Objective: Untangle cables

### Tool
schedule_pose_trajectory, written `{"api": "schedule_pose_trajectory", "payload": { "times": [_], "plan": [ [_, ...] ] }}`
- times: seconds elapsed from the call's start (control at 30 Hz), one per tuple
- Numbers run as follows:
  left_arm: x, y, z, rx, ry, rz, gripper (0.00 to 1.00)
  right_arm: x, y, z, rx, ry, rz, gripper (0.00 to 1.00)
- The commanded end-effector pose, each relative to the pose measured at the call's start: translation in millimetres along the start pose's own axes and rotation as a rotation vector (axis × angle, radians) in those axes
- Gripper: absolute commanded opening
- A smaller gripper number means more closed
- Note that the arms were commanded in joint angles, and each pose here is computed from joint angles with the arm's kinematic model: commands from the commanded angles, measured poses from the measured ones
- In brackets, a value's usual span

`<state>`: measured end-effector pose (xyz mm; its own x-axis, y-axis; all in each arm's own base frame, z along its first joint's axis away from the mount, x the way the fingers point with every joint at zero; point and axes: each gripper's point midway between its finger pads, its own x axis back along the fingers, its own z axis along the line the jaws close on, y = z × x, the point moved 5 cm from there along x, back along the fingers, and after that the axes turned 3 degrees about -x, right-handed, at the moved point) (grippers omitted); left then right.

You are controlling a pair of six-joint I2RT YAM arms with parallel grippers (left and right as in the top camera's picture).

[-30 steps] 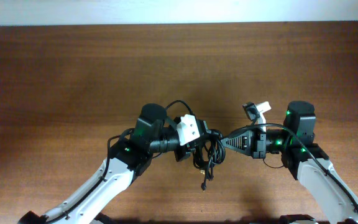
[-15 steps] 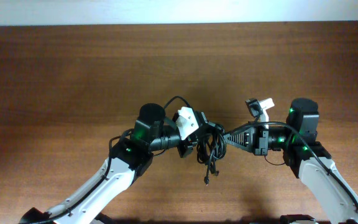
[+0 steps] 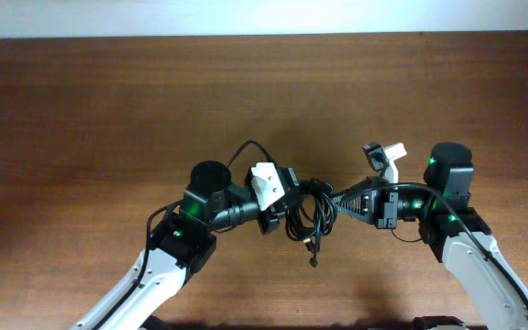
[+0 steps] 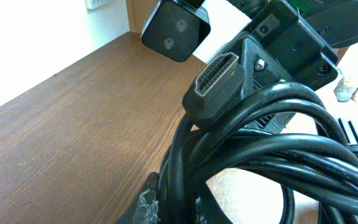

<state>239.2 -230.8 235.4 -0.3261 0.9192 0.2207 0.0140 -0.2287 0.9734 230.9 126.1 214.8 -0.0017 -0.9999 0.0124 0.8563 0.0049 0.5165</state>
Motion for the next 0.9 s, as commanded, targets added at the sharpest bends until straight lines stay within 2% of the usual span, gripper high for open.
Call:
{"api": "schedule_pose_trajectory", "payload": {
  "times": [0.0,0.2,0.73,0.77,0.83,0.87],
  "plan": [
    [19.1,62.4,-9.2,-0.100,-0.027,-0.184,0.00,-2.8,-8.3,-19.9,-0.073,-0.075,-0.024,0.04],
    [20.1,62.7,-19.2,-0.104,-0.108,-0.193,0.00,-0.9,-7.2,-34.6,-0.119,-0.183,-0.068,0.04],
    [19.2,56.8,-13.9,-0.078,-0.071,-0.163,0.00,2.7,-9.5,-48.0,-0.190,-0.280,-0.102,0.04],
    [19.6,56.5,-13.1,-0.077,-0.068,-0.161,0.00,2.5,-9.5,-47.6,-0.190,-0.277,-0.101,0.17],
    [19.4,55.7,-13.7,-0.074,-0.072,-0.158,0.00,2.4,-9.7,-47.1,-0.190,-0.273,-0.099,0.49],
    [19.1,53.6,-13.9,-0.069,-0.074,-0.148,0.00,2.1,-9.8,-46.2,-0.189,-0.266,-0.096,0.56]
  ]
}}
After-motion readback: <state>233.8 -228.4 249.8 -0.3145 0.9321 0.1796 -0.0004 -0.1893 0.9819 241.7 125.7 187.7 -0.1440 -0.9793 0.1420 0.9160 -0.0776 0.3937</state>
